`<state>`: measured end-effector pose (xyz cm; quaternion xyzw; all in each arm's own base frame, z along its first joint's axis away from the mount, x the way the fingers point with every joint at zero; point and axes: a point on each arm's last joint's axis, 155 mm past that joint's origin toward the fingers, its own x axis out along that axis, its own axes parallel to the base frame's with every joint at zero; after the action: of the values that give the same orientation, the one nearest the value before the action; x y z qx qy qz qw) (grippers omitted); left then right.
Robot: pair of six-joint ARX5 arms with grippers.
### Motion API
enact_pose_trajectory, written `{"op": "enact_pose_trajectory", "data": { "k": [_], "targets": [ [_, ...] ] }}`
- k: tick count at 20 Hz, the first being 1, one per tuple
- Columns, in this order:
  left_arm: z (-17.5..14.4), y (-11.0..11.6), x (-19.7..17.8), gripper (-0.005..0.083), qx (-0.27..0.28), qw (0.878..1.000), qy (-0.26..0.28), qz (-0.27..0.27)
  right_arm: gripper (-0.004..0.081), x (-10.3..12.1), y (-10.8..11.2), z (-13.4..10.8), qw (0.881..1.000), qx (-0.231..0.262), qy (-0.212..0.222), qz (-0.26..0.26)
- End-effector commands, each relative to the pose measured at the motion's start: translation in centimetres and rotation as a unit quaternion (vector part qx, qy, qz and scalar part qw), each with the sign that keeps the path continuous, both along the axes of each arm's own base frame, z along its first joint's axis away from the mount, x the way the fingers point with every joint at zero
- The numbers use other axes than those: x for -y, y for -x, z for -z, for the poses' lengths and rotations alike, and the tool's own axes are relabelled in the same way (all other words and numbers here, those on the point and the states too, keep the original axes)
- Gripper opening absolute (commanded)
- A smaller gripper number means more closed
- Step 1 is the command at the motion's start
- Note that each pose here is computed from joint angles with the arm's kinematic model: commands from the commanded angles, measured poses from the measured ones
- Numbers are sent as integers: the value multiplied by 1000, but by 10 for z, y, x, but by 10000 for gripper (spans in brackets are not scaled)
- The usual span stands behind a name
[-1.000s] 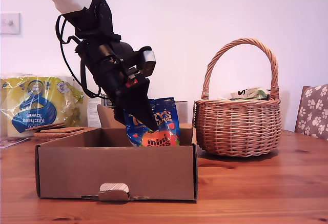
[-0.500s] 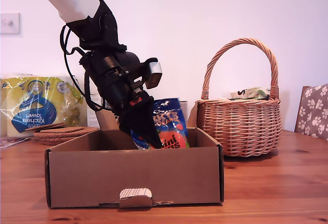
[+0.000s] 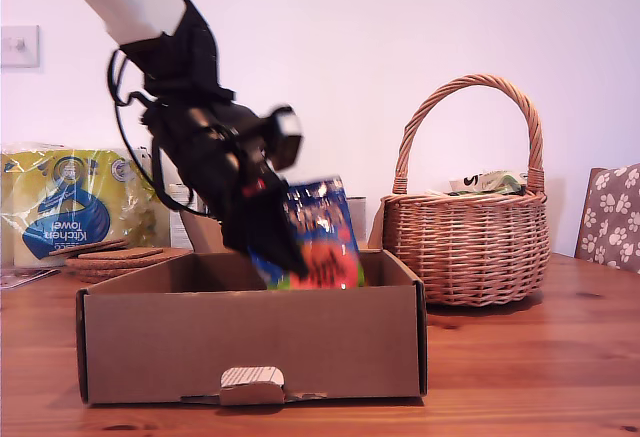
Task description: Move the bags of Easter eggs from the cardboard box on the left into the woven basket on the right side.
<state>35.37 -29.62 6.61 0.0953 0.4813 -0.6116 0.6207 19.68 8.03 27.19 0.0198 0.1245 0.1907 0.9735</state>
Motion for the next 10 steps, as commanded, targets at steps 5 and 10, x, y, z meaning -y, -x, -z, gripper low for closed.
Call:
{"op": "enact_pose_trajectory", "data": {
  "k": [5, 10],
  "targets": [
    [-105, -5, 3, -23, 0, 987, 155, -34, -11, 1, 1, -5, 1000, 8, -1, 1],
    [-117, -14, 29, -22, 10, 984, 173, -49, -11, 1, 1, -5, 1000, 8, -1, 1]
  ]
}}
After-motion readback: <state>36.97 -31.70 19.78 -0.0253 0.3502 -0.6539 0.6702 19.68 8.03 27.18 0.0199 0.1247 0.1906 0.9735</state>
